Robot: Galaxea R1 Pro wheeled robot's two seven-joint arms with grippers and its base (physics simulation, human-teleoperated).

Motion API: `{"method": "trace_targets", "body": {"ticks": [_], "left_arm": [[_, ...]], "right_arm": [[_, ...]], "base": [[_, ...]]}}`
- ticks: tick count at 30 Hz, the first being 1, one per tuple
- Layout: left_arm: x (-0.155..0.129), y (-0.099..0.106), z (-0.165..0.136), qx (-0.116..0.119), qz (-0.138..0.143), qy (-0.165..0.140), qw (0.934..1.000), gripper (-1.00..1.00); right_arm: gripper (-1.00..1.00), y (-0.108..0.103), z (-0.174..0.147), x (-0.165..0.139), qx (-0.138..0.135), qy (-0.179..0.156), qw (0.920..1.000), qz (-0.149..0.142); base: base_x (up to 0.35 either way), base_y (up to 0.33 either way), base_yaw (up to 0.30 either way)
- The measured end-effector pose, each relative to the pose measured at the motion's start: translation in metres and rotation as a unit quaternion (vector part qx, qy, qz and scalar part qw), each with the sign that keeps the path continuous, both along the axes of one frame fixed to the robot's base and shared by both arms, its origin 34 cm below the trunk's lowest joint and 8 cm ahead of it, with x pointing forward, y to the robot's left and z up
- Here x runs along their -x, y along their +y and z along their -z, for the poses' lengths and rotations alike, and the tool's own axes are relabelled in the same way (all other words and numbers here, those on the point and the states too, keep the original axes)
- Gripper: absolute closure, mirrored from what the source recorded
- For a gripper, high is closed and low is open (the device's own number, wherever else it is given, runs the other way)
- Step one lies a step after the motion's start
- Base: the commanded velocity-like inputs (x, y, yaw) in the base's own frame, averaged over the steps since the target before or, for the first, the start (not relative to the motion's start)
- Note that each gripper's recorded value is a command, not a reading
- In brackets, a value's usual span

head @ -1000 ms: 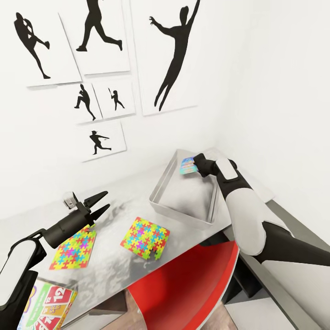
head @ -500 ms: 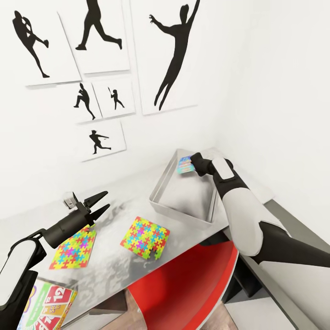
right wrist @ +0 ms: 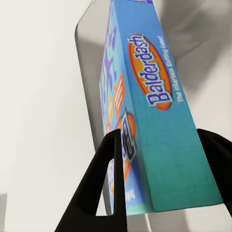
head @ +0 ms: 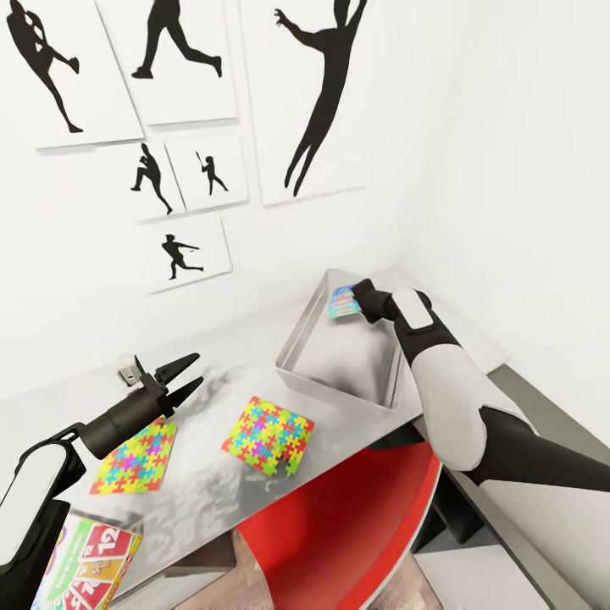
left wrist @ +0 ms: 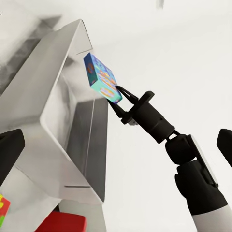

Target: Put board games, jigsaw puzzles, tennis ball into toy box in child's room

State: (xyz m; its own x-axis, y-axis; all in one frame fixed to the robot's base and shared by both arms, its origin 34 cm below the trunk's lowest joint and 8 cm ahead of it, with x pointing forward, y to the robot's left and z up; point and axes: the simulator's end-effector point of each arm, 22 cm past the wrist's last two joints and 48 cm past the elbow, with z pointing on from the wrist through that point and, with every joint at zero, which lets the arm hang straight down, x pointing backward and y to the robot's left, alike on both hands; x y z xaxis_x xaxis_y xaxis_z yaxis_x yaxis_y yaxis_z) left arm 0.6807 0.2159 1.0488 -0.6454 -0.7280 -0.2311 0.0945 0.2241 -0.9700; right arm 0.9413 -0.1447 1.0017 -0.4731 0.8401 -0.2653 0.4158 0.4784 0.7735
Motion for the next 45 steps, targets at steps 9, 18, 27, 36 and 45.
{"method": "trace_targets", "body": {"ticks": [9,18,27,36,45], "left_arm": [[0.000,0.000,0.009,0.000,0.000,0.008,1.0000,-1.00],[-0.001,0.000,0.017,0.000,0.000,0.015,0.9999,-1.00],[-0.001,0.000,0.020,0.000,0.000,0.018,0.9998,-1.00],[-0.001,0.000,0.020,0.000,0.000,0.018,0.9998,-1.00],[-0.001,0.000,0.020,0.000,0.000,0.018,0.9998,-1.00]], "right_arm": [[1.00,-0.002,0.008,-0.002,0.001,0.004,1.0000,0.001],[1.00,-0.002,0.020,-0.002,0.001,0.011,0.9999,0.001],[1.00,-0.002,0.023,-0.003,0.001,0.012,0.9999,0.002],[1.00,-0.003,0.023,-0.003,0.001,0.012,0.9999,0.002],[1.00,-0.002,0.024,-0.003,0.002,0.012,0.9999,0.002]], "base": [[0.000,0.000,0.000],[0.000,0.000,0.000],[0.000,0.000,0.000],[0.000,0.000,0.000],[0.000,0.000,0.000]]}}
